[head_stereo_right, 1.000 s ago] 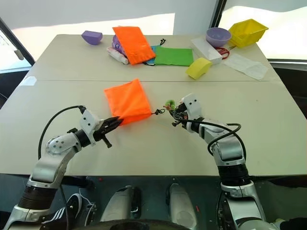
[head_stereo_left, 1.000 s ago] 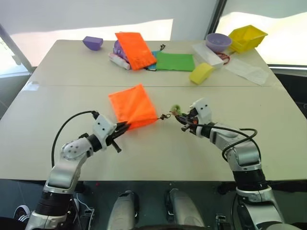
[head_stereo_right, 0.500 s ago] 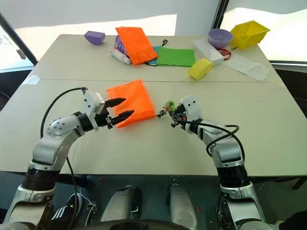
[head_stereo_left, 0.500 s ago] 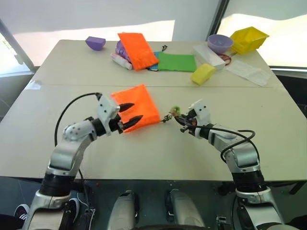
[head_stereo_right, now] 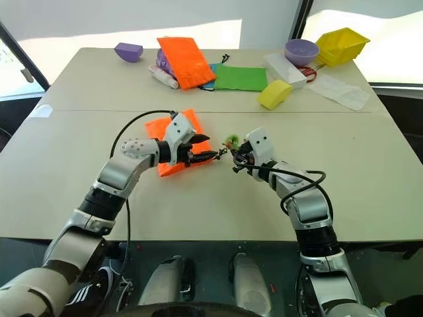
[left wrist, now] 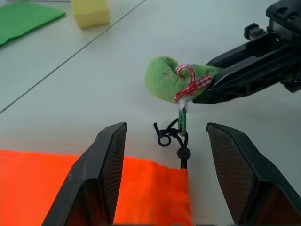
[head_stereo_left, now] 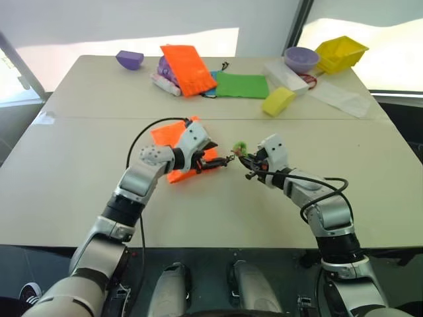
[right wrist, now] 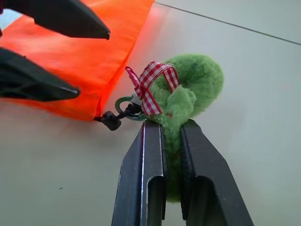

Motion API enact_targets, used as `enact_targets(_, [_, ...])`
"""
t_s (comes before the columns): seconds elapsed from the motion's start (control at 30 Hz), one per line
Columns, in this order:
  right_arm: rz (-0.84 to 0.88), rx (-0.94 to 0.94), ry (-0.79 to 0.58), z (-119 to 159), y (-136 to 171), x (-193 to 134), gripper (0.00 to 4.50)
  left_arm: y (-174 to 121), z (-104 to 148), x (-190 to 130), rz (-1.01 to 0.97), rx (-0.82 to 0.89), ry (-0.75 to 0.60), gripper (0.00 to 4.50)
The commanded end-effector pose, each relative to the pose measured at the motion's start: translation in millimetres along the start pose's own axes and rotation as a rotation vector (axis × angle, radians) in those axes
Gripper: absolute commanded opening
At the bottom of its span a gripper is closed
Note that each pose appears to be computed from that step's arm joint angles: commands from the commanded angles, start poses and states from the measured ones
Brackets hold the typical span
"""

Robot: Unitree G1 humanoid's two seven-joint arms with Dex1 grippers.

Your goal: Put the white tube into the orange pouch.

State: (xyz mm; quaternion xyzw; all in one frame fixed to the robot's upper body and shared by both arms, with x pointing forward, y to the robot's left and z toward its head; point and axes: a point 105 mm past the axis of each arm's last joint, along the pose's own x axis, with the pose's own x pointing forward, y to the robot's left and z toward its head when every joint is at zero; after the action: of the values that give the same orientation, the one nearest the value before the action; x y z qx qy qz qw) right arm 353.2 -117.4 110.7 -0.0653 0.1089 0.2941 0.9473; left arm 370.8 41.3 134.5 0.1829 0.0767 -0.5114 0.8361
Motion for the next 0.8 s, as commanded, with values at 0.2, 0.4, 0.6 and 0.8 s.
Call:
enact_targets(0.2, [-0.016,-0.03,-0.055,4,9,-4,0.0,-14,-15,15,-0.158,-0.003,0.125,2.92])
enact_targets(0.4, [-0.032,-0.032,-0.06,2,15,-3,0.0,-6,-19,22,-0.203,0.028,0.183,2.92])
enact_targets(0.6, [-0.058,-0.033,-0.066,4,12,-1,0.0,0,-17,30,-0.206,0.045,0.193,2.92])
enact_targets(0.8, [-0.062,-0.039,-0.073,7,11,2,0.0,2,-22,36,-0.209,0.045,0.23,2.92])
